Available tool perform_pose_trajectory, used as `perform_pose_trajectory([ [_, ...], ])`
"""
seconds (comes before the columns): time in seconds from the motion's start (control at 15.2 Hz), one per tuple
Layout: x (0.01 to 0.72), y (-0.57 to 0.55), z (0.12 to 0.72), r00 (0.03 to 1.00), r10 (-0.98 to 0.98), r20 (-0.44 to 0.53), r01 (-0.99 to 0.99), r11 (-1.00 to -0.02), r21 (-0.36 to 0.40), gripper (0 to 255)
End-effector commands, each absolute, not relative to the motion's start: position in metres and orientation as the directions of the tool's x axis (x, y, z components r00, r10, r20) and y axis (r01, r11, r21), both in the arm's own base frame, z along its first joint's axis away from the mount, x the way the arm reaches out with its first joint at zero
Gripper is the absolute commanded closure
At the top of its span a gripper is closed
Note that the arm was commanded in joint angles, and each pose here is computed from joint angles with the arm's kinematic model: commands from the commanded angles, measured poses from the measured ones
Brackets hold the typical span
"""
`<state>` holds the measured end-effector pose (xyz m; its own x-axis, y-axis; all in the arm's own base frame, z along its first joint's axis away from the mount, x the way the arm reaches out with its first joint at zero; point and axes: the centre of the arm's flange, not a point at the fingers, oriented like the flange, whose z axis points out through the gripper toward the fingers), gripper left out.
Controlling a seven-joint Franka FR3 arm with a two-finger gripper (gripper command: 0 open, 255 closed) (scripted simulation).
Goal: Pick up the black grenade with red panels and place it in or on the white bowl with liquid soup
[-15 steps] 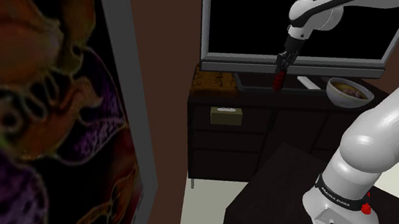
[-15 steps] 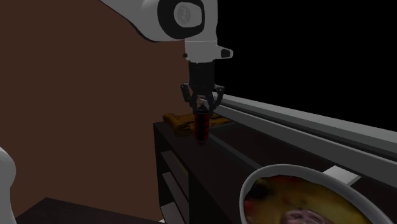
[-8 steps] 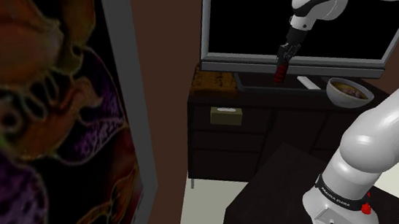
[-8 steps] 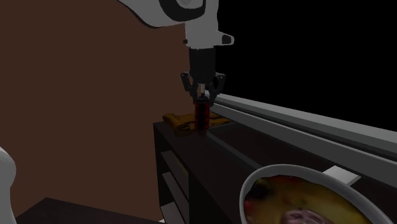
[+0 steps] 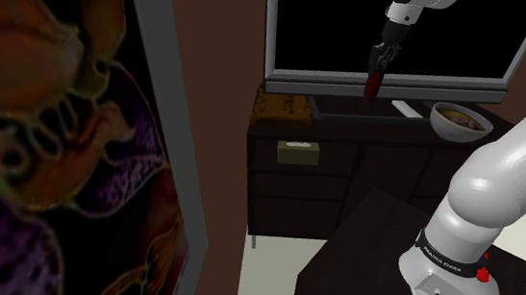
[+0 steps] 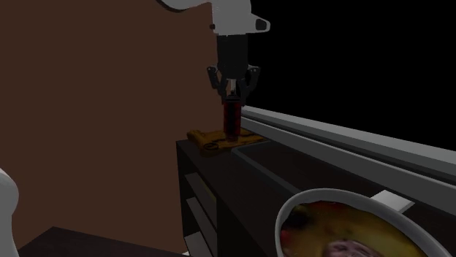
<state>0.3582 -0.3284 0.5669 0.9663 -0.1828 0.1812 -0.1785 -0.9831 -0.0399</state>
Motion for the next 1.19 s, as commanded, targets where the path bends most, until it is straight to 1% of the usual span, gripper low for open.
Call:
perform_pose_trajectory([
  [0.0,0.358,-0.327,0.578,0.966,-0.183,0.181,-0.179,-0.983,-0.04,255],
  [0.46,0.358,-0.327,0.614,0.966,-0.183,0.181,-0.179,-0.983,-0.04,255],
  [1.12,0.256,-0.409,0.63,0.966,-0.183,0.181,-0.179,-0.983,-0.04,255],
])
